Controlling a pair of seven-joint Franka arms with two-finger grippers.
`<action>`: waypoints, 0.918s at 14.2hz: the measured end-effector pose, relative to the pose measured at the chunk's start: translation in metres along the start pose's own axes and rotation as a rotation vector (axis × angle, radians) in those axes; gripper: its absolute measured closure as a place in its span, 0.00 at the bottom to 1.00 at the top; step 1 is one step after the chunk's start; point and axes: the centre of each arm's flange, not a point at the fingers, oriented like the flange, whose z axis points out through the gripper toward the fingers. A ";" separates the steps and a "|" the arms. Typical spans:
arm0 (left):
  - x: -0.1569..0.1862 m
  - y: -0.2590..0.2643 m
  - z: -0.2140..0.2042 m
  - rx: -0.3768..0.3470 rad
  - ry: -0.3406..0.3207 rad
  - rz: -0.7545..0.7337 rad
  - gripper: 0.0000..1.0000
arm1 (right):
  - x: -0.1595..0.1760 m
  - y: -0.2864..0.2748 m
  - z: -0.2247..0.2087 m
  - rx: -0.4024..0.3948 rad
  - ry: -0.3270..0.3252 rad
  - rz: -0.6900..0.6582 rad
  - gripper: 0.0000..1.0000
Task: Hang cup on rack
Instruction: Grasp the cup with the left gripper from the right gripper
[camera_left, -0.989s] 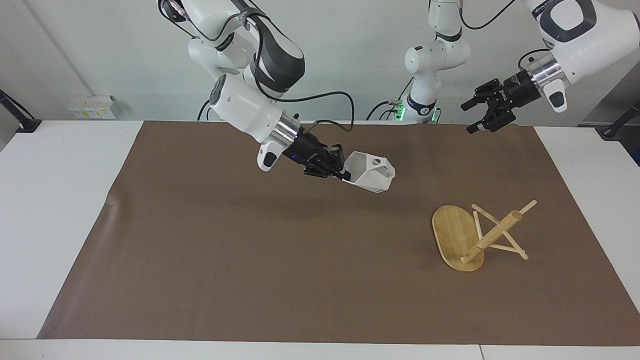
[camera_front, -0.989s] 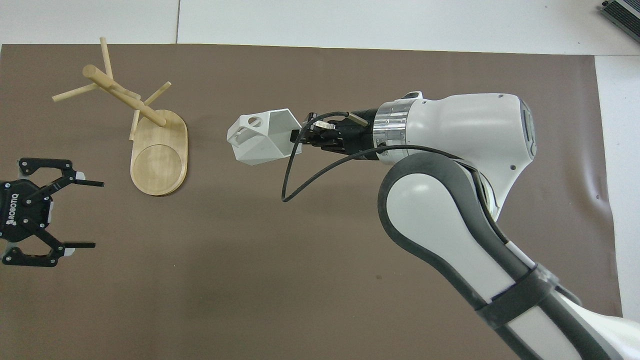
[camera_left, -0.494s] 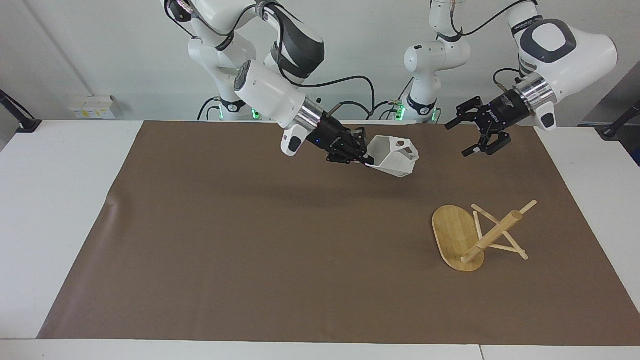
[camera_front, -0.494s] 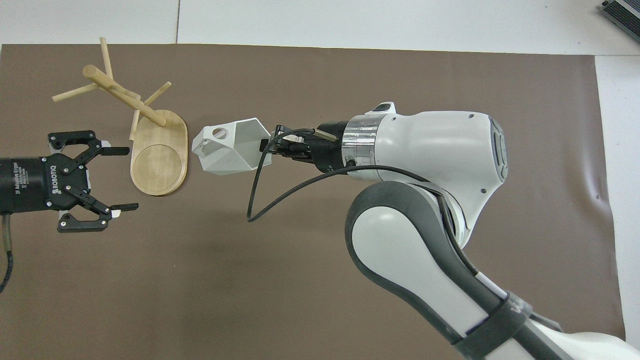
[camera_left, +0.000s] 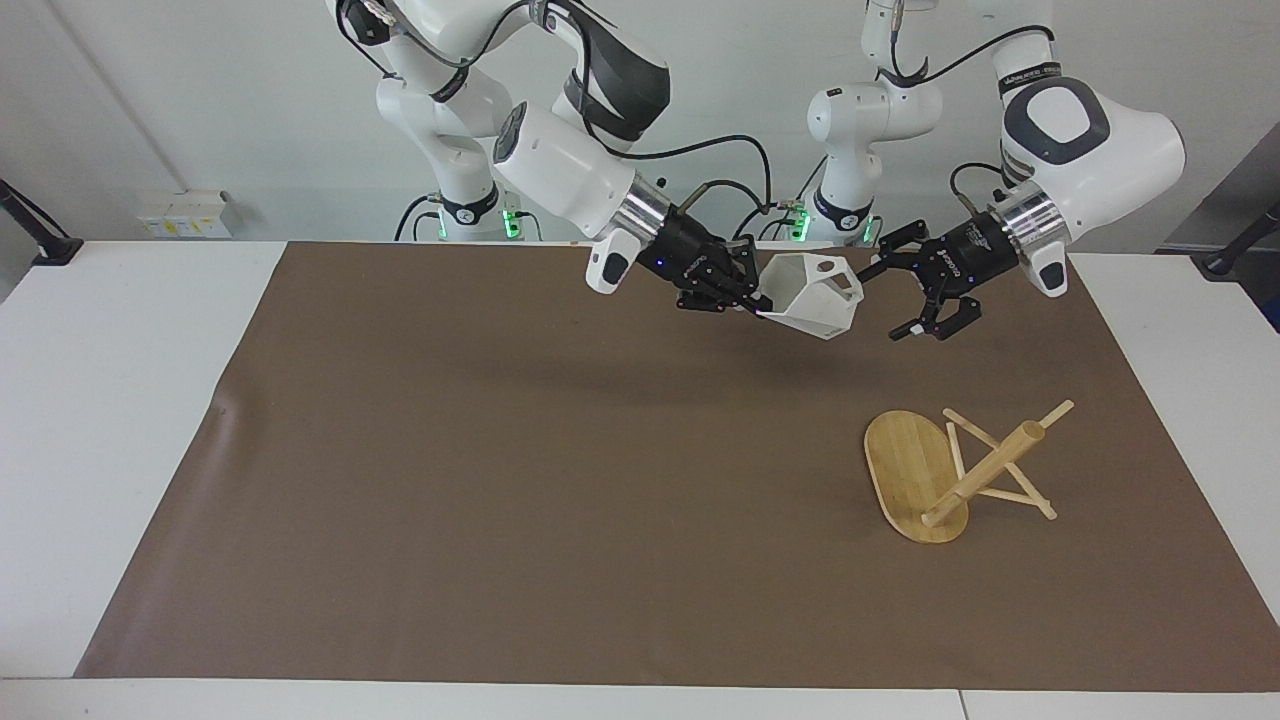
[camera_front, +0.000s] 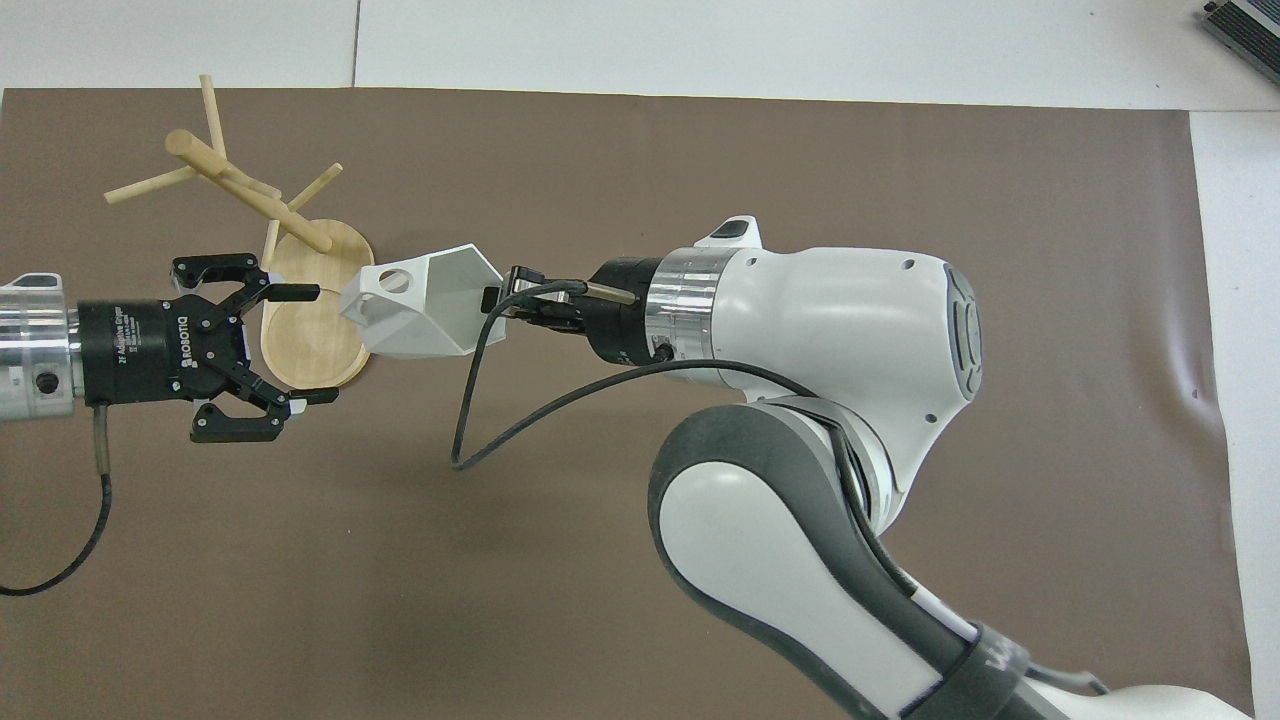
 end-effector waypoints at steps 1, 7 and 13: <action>-0.002 0.000 0.000 -0.002 -0.004 0.000 0.00 | -0.002 -0.002 0.002 0.000 -0.004 -0.009 0.96; -0.021 -0.004 0.012 0.019 -0.014 0.033 0.00 | -0.014 -0.011 0.008 -0.032 -0.014 -0.089 0.96; -0.031 -0.011 0.027 0.049 -0.011 0.058 0.00 | -0.018 -0.014 0.011 -0.033 -0.021 -0.097 0.96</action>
